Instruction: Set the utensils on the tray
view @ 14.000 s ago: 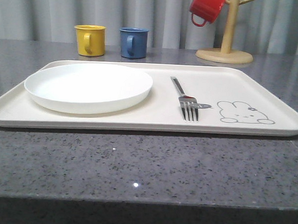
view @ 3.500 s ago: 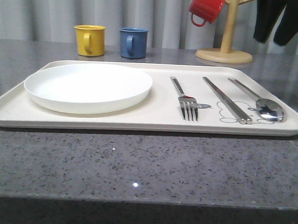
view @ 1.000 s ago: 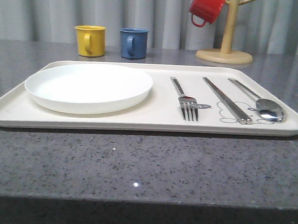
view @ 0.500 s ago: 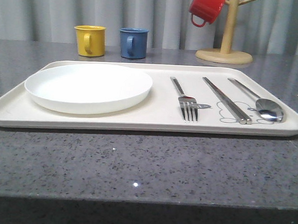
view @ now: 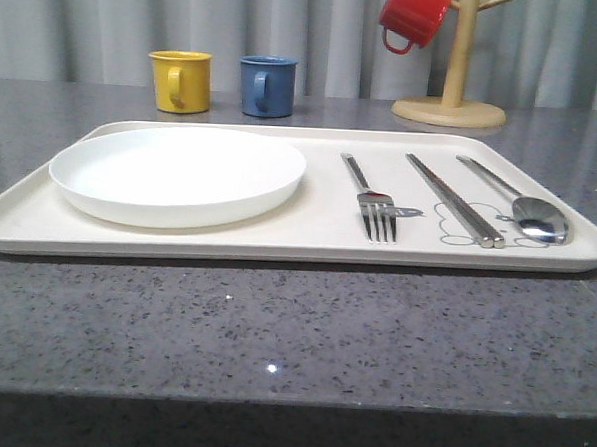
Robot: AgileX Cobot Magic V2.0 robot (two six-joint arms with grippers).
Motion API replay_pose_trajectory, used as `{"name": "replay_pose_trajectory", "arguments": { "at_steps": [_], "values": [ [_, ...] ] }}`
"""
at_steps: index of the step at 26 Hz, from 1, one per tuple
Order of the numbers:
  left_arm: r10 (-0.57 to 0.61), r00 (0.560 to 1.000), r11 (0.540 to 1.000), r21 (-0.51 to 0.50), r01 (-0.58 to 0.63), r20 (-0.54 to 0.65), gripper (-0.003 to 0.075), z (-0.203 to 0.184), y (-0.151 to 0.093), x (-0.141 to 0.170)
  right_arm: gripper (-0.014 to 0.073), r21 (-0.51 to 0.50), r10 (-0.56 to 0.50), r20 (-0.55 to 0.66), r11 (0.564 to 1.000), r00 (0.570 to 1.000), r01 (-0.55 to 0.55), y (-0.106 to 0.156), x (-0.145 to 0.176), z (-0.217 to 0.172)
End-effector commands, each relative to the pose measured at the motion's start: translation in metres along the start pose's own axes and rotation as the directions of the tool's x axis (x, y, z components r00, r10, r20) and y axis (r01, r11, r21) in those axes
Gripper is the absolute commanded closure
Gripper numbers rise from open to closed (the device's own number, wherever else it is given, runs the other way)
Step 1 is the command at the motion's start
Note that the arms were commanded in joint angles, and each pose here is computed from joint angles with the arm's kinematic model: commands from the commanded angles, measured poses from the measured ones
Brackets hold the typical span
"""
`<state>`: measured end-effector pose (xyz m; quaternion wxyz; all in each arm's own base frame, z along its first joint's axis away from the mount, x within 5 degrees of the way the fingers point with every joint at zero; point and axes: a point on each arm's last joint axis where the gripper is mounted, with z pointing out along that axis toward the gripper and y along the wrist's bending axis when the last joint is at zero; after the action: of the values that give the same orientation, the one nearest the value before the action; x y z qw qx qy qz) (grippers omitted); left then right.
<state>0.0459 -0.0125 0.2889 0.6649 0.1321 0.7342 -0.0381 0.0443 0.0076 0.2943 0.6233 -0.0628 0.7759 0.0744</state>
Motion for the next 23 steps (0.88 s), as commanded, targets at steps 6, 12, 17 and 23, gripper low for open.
{"name": "replay_pose_trajectory", "arguments": {
  "at_steps": [6, 12, 17, 23],
  "values": [
    [-0.018, 0.995, 1.0, -0.012, 0.02, 0.094, 0.0739, -0.001, 0.002, -0.013, 0.0662, 0.003, -0.021, 0.101, 1.0, 0.995, 0.021, 0.0, -0.015, -0.002],
    [0.004, 0.994, 0.999, -0.044, 0.001, 0.109, 0.0739, -0.004, 0.002, 0.001, 0.0662, 0.003, -0.021, 0.101, 1.0, 0.995, 0.021, 0.0, -0.015, -0.002],
    [-0.017, 0.988, 0.995, -0.092, 0.031, 0.15, 0.0739, -0.007, 0.002, 0.022, 0.0662, 0.003, -0.021, 0.101, 1.0, 0.995, 0.021, 0.0, -0.015, -0.002],
    [-0.039, 0.992, 0.987, -0.151, 0.057, 0.119, 0.0739, 0.003, 0.002, 0.049, 0.0662, 0.003, -0.021, 0.101, 1.0, 0.995, 0.021, 0.0, -0.015, -0.002]
  ]
}}
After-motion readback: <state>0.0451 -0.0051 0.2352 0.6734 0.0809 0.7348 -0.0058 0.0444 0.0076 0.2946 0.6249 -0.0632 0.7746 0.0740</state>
